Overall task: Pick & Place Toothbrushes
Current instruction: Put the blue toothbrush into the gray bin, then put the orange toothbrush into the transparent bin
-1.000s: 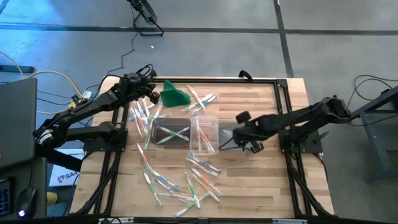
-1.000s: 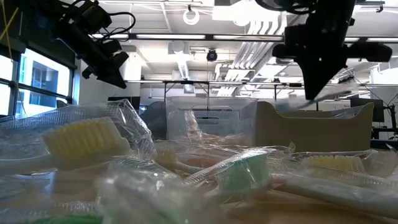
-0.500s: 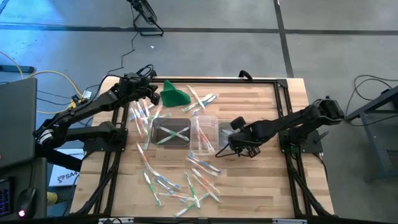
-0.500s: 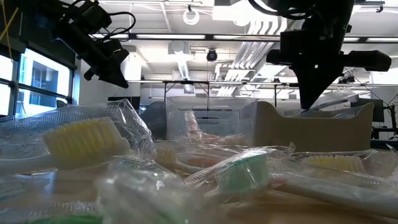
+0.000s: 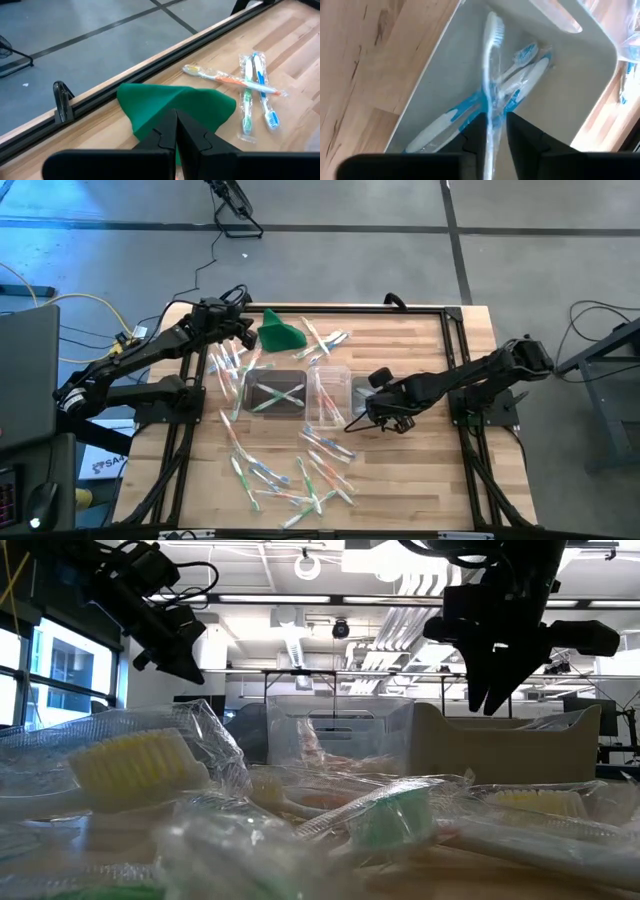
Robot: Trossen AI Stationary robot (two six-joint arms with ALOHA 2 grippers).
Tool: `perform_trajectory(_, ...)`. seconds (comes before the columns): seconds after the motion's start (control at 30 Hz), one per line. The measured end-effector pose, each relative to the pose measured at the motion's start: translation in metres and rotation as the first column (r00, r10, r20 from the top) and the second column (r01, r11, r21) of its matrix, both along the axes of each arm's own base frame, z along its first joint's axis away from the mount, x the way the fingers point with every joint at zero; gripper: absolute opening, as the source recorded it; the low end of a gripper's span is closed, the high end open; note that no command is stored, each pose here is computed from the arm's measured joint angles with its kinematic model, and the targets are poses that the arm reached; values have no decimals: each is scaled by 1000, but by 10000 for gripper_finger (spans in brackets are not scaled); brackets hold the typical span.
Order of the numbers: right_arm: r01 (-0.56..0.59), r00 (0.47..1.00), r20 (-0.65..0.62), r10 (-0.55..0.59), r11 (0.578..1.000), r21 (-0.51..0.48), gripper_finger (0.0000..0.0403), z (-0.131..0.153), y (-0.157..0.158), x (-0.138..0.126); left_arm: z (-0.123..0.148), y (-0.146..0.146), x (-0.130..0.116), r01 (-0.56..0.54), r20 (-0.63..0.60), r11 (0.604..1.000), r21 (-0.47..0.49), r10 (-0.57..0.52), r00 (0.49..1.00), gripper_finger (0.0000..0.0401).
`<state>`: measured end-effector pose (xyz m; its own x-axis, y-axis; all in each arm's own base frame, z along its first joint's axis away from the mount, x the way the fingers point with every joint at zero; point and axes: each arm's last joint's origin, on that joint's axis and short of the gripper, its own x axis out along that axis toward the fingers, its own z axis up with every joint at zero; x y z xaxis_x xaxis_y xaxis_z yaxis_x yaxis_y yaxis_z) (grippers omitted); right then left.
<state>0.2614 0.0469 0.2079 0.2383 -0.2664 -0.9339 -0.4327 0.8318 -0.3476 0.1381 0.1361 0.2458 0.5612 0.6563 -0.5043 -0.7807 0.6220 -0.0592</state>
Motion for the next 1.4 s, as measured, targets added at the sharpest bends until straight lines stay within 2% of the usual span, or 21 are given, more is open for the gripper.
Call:
perform_trajectory(0.07, 10, 1000, 4, -10, 1000, -9, 86, 0, 0, 0, -1, -1, -1, 0, -10, 1000, -9, 0, 1000, 0)
perform_trajectory(0.17, 55, 998, 32, -53, 996, -72, 93, 1, -1, 0, -2, -1, -1, 0, -21, 1000, -20, 0, 1000, 0)
perform_trajectory(0.37, 72, 996, 69, -62, 985, -157, 68, 14, 1, 3, -2, -1, -1, 0, -22, 1000, -21, 0, 1000, 0)
perform_trajectory(0.47, 104, 992, 83, -93, 983, -148, 48, 21, 1, 4, -3, -1, -1, 3, -27, 1000, -18, -3, 1000, 0)
perform_trajectory(0.63, 232, 967, 129, -218, 967, -106, 11, 27, -5, 6, -2, -1, -1, 4, -28, 1000, -16, -4, 1000, 0)
perform_trajectory(0.77, 319, 940, 156, -304, 945, -77, 5, 27, -9, 7, -3, -1, -1, 4, -28, 1000, -17, -5, 1000, 0)
perform_trajectory(0.97, 407, 882, 257, -396, 913, 8, 3, 31, -13, 13, -3, -2, 0, 76, -26, 997, -20, -76, 997, 0)
perform_trajectory(1.17, 454, 799, 387, -461, 883, 114, 4, 46, -25, 19, -2, -3, 1, 126, -38, 992, -2, -126, 991, 0)
perform_trajectory(1.4, 486, 660, 536, -527, 843, 230, 4, 68, -47, 24, -2, -4, 2, 158, -23, 987, -13, -158, 987, 0)
